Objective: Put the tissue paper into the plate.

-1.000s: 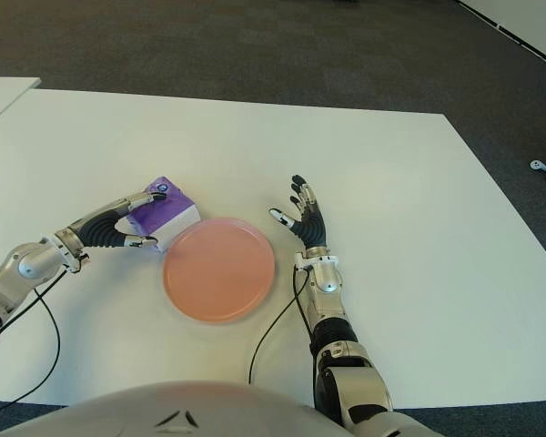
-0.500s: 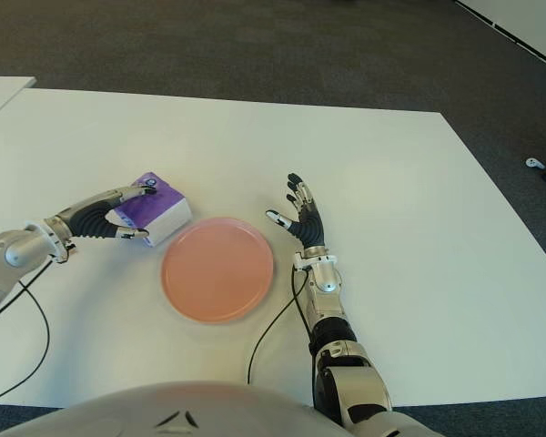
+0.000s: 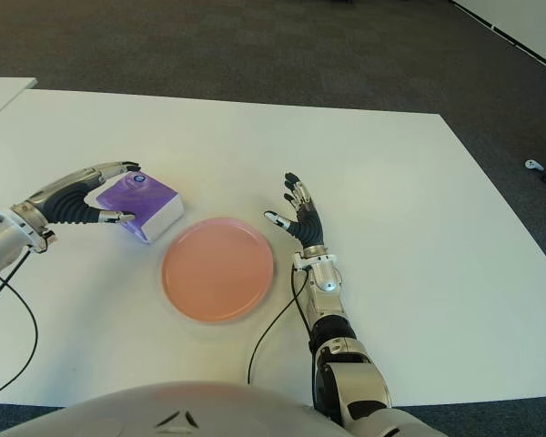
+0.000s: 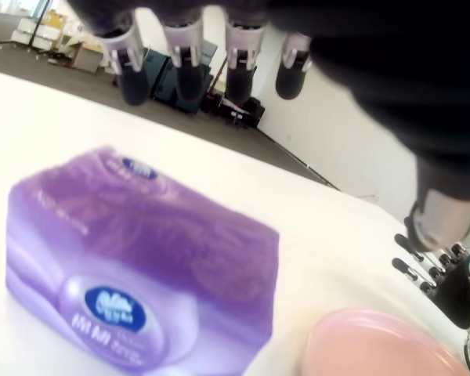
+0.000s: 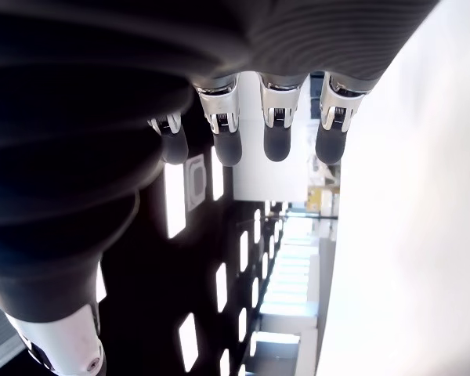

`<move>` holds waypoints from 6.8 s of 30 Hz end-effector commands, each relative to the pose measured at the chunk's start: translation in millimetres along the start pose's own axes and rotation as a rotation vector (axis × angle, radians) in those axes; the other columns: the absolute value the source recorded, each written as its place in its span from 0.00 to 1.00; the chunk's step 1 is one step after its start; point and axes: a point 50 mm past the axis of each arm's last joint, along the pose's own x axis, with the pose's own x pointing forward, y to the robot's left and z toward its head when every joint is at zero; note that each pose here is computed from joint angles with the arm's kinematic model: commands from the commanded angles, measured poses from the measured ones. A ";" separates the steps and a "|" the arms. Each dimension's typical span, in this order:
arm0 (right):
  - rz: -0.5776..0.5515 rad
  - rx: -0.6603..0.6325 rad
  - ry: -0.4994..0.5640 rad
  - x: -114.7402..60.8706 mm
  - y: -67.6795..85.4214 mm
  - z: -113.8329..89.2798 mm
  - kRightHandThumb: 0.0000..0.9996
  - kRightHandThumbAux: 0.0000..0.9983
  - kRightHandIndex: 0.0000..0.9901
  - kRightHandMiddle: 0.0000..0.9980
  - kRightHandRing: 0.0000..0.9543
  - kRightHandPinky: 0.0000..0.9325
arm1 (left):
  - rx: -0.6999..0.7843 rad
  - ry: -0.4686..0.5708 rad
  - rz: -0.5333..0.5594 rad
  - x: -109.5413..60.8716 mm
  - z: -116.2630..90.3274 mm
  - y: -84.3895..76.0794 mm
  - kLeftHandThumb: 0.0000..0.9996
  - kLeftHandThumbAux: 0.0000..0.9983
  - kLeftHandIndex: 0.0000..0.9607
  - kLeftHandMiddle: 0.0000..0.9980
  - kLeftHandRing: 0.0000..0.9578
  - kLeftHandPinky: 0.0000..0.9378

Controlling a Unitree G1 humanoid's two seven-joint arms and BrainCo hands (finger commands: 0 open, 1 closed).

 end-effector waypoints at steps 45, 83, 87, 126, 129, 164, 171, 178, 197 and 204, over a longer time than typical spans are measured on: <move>0.021 0.079 0.218 -80.8 14.5 -49.1 0.00 0.79 0.00 0.00 0.00 0.00 | 1.253 -0.276 -0.019 26.5 -52.9 26.4 0.11 0.35 0.00 0.00 0.00 0.00; -0.023 0.076 0.228 -79.8 12.2 -48.6 0.00 0.85 0.00 0.00 0.00 0.00 | 1.136 -0.299 -0.186 38.3 -69.8 6.2 0.38 0.11 0.00 0.00 0.00 0.00; -0.040 0.110 0.264 -82.2 12.8 -53.1 0.00 0.85 0.00 0.00 0.00 0.00 | 1.079 -0.343 -0.154 32.5 -58.7 20.0 0.39 0.11 0.00 0.00 0.00 0.00; 0.023 0.079 0.257 -78.8 13.8 -52.1 0.00 0.82 0.00 0.00 0.00 0.00 | 0.542 -0.425 0.165 32.9 1.5 23.9 0.42 0.11 0.00 0.00 0.00 0.00; 0.024 0.081 0.256 -78.8 13.6 -52.2 0.00 0.81 0.00 0.00 0.00 0.00 | 0.538 -0.421 0.147 33.8 1.5 20.2 0.43 0.11 0.00 0.00 0.00 0.00; -0.048 0.135 0.284 -81.4 12.4 -55.1 0.00 0.87 0.00 0.00 0.00 0.00 | 1.031 -0.377 -0.181 45.3 -37.6 0.1 0.40 0.11 0.00 0.00 0.00 0.00; -0.034 0.138 0.260 -82.3 14.6 -53.9 0.00 0.86 0.00 0.00 0.00 0.00 | 1.110 -0.388 -0.155 47.8 -43.6 3.1 0.40 0.11 0.00 0.00 0.00 0.00; 0.017 0.099 0.205 -80.8 18.1 -47.9 0.00 0.86 0.00 0.00 0.00 0.00 | 1.170 -0.407 -0.151 49.3 -46.1 9.8 0.42 0.11 0.00 0.00 0.00 0.00; 0.053 0.083 0.195 -78.5 22.2 -45.9 0.00 0.84 0.00 0.00 0.00 0.00 | 1.187 -0.437 -0.123 51.5 -46.9 10.5 0.40 0.11 0.00 0.00 0.00 0.00; 0.025 0.094 0.202 -78.9 22.9 -46.3 0.00 0.84 0.00 0.00 0.00 0.00 | 1.175 -0.442 -0.100 53.4 -46.3 7.0 0.38 0.11 0.00 0.00 0.00 0.00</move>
